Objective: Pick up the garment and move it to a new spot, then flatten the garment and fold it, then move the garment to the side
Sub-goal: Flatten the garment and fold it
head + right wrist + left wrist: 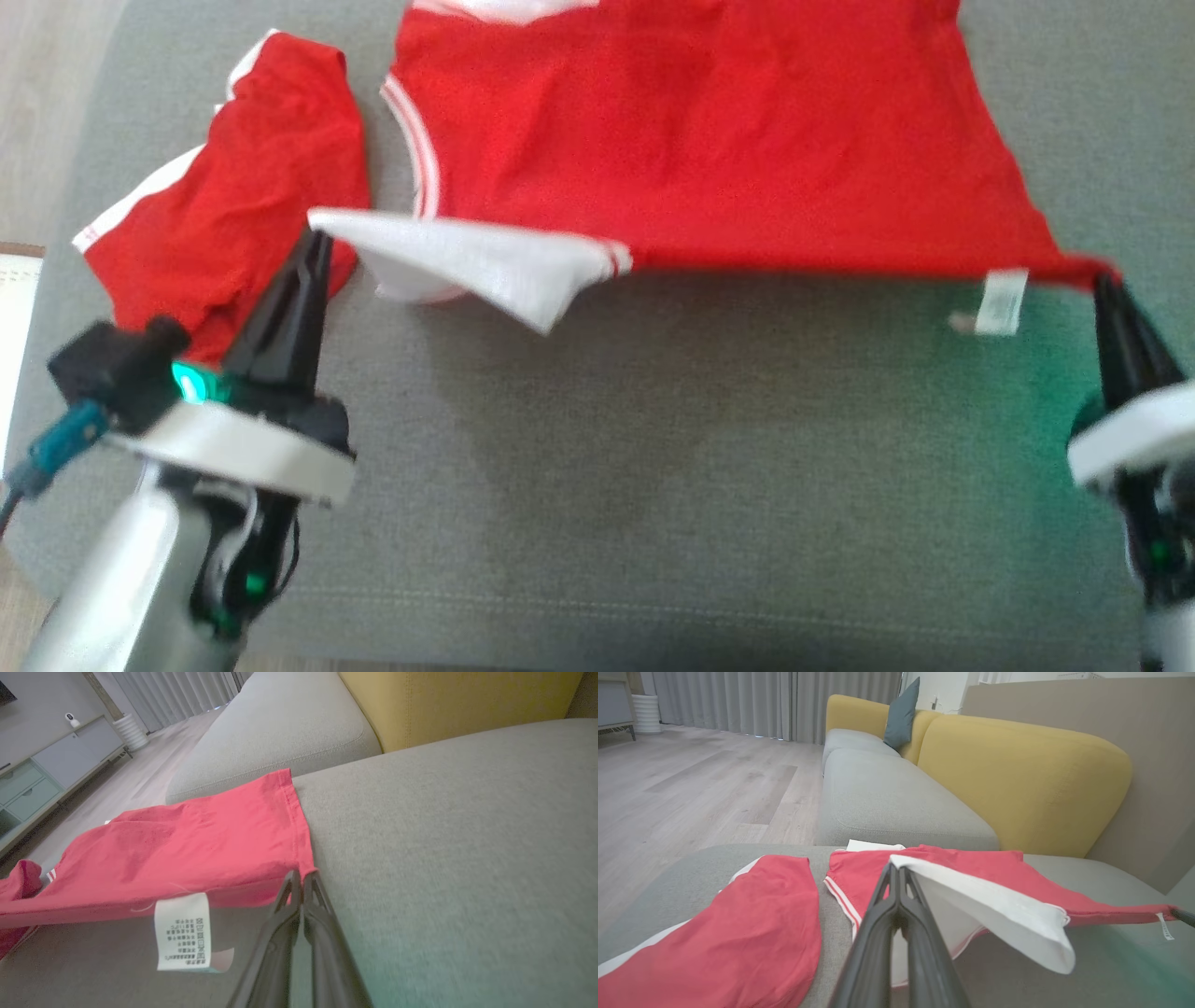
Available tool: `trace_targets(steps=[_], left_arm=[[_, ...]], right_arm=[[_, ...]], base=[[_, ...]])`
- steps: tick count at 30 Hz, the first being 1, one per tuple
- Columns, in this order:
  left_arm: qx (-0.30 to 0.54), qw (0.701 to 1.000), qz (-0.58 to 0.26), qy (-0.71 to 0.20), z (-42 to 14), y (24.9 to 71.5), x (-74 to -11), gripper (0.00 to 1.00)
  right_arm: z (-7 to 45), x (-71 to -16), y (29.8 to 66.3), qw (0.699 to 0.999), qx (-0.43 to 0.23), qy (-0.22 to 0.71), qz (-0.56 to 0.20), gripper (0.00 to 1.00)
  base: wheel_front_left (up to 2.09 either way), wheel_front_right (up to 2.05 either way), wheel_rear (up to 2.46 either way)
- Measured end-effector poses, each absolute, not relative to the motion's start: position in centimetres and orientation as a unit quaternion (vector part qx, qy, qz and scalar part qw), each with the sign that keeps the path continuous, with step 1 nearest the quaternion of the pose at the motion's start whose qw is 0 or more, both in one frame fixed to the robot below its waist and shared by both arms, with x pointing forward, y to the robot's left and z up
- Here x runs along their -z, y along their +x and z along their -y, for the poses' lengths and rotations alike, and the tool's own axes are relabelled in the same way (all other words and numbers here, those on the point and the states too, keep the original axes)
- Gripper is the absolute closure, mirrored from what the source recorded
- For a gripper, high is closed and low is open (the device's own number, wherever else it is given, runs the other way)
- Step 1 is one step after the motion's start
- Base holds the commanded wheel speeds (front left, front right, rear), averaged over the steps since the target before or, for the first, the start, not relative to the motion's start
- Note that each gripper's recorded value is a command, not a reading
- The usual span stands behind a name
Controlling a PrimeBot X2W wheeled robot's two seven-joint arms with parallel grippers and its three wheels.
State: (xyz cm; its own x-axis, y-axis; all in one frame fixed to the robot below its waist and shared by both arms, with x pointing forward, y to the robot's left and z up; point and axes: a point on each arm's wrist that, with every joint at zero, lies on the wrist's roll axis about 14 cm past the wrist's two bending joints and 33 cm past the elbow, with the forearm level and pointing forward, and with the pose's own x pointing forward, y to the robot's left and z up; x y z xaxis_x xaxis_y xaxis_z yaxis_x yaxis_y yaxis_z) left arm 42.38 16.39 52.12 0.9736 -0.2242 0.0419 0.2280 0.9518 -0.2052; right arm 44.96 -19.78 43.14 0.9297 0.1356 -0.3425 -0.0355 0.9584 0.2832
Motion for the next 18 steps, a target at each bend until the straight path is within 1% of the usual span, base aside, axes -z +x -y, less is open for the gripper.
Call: trace_targets(steps=[3,9,14,18], left_arm=[[0.124,0.988,-0.004,-0.090,-16.1,40.6,-52.6,1.00],[0.132,0.987,-0.047,-0.084,-15.2,37.5,-51.9,1.00],[0.142,0.985,-0.067,-0.077,-14.8,36.3,-52.0,1.00],[0.148,0.983,-0.084,-0.071,-14.6,35.5,-52.0,1.00]], right_arm=[[19.4,-43.6,42.4,0.968,-0.036,0.139,-0.205,1.00],[20.6,-44.1,38.2,0.957,-0.009,0.129,-0.259,1.00],[22.1,-44.5,35.5,0.948,0.012,0.113,-0.296,1.00],[23.2,-44.2,33.6,0.939,0.027,0.122,-0.321,1.00]], base=[[0.00,0.00,0.00],[0.00,0.00,0.00],[0.00,0.00,0.00],[0.00,0.00,0.00]])
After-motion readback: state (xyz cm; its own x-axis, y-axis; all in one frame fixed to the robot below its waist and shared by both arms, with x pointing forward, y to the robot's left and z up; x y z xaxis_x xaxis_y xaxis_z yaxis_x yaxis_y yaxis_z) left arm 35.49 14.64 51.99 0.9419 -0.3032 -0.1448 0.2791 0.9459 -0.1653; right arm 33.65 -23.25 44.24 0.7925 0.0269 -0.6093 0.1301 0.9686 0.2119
